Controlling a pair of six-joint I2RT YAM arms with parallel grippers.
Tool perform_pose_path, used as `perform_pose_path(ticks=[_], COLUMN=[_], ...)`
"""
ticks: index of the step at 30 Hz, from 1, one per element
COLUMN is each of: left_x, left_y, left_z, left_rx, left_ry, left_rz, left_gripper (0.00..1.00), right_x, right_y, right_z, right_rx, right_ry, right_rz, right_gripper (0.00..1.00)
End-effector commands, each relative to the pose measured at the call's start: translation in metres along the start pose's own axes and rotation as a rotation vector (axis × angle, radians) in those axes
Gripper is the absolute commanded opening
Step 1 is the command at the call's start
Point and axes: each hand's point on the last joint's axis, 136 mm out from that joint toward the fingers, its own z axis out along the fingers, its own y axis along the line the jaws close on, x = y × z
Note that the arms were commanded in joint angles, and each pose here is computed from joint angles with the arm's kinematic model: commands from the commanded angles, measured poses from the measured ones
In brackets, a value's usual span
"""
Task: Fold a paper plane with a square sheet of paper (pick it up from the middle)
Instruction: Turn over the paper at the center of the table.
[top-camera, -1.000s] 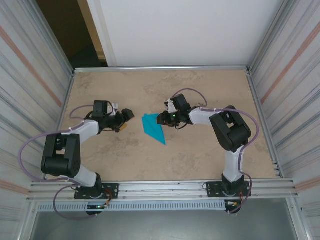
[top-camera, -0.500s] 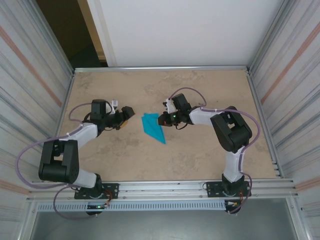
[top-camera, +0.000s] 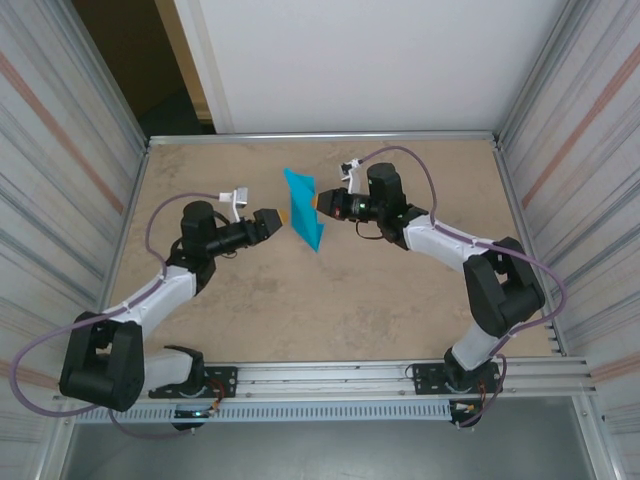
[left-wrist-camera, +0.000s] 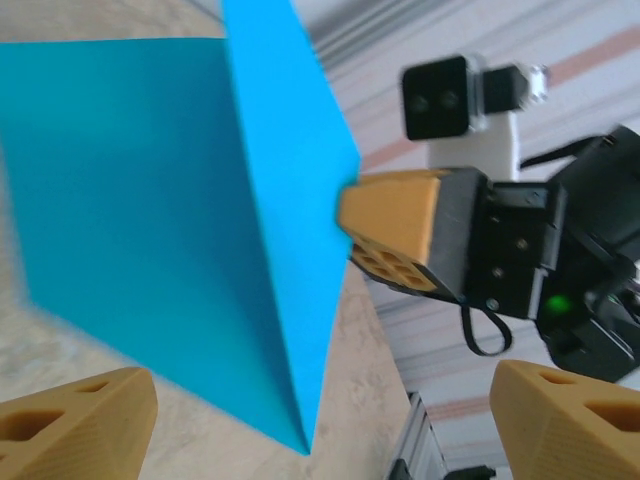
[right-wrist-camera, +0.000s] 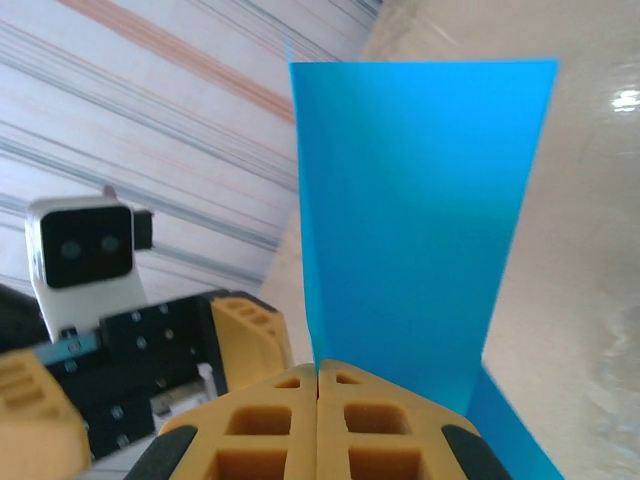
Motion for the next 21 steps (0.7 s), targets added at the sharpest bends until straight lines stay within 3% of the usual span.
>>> perform_pose_path(ticks=[1,14,21], left_x=[-0.005,-0.001,-0.001], left_y=[-0.032,-0.041,-0.061], left_z=[0.005,0.028,0.027], left_rx=[0.093,0.169,0.249], left_ry=[-0.008,0.054,0.069], left_rz=[0.085,0.077,0.139], left_gripper=[0.85,0.52,0.42], right_x=[-0.01,-0.011,-0.009], right_y=[0.031,0.054,0.054], right_z=[-0.007,-0.012,-0.011], right_rx=[-0.12,-0.23,-0.238], right_ry=[-0.034,-0.021,-0.013], right_rz=[0.058,0.102,0.114], right_gripper=[0.04,0.05,0.06])
